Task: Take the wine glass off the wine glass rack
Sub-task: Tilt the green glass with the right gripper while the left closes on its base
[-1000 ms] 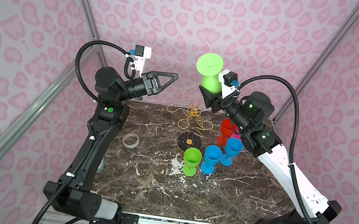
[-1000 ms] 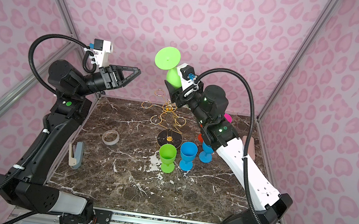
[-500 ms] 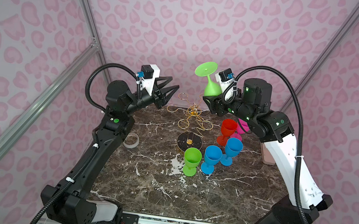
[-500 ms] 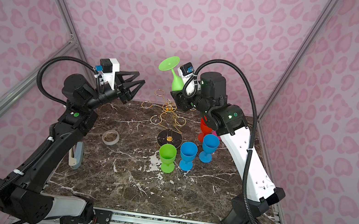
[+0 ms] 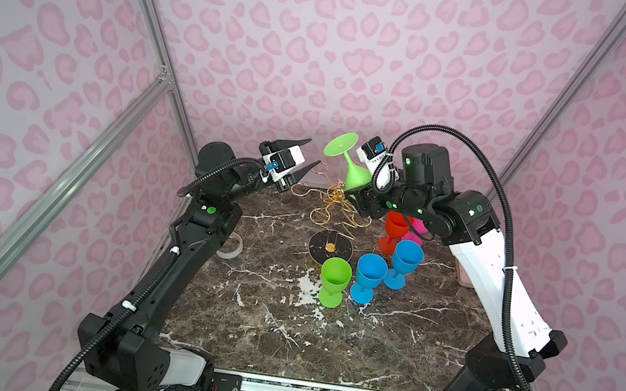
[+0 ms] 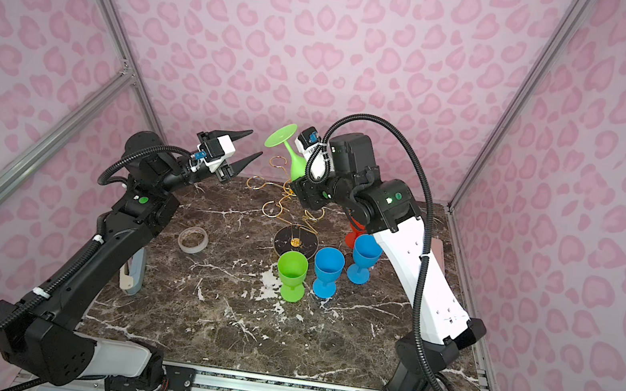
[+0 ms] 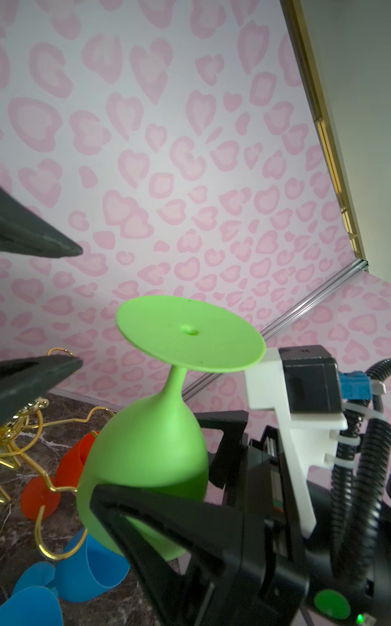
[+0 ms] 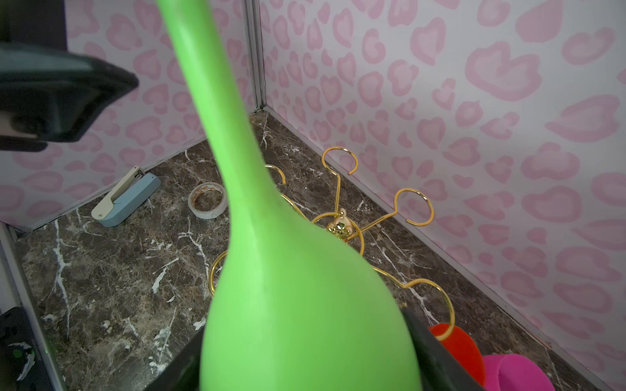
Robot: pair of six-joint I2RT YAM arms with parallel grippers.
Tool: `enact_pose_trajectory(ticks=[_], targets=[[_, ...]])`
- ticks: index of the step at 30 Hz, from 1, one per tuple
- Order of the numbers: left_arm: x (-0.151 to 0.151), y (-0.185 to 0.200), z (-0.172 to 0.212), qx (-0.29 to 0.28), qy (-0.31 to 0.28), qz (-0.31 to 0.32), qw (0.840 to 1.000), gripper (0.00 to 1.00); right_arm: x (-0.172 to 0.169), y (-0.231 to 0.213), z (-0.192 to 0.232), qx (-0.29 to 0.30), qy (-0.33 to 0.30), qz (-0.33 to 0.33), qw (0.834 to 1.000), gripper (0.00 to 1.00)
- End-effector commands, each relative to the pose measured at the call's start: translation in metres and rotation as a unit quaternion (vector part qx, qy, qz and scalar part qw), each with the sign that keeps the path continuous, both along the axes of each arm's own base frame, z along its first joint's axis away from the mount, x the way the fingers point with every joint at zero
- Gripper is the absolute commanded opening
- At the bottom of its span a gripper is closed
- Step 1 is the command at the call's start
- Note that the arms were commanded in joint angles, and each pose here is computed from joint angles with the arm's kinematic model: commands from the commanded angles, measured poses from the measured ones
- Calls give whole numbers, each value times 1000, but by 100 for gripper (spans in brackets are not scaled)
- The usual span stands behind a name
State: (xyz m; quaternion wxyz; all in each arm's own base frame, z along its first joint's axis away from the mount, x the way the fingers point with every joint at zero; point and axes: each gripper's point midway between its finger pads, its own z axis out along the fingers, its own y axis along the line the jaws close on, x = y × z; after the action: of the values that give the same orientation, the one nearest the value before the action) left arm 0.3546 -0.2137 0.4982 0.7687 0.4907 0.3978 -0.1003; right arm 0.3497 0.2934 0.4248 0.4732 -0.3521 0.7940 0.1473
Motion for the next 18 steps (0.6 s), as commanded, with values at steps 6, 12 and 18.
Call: enact_pose_trajectory(ticks=[6, 12, 18], targets=[[-15, -10, -3, 35, -45, -37, 998, 46, -3, 15, -18, -9, 28, 18, 999, 67], [-12, -11, -8, 37, -42, -37, 998, 38, -7, 28, -26, -9, 41, 34, 999, 67], [-4, -9, -13, 33, -39, -13, 999, 26, -10, 36, -30, 2, 52, 44, 998, 67]])
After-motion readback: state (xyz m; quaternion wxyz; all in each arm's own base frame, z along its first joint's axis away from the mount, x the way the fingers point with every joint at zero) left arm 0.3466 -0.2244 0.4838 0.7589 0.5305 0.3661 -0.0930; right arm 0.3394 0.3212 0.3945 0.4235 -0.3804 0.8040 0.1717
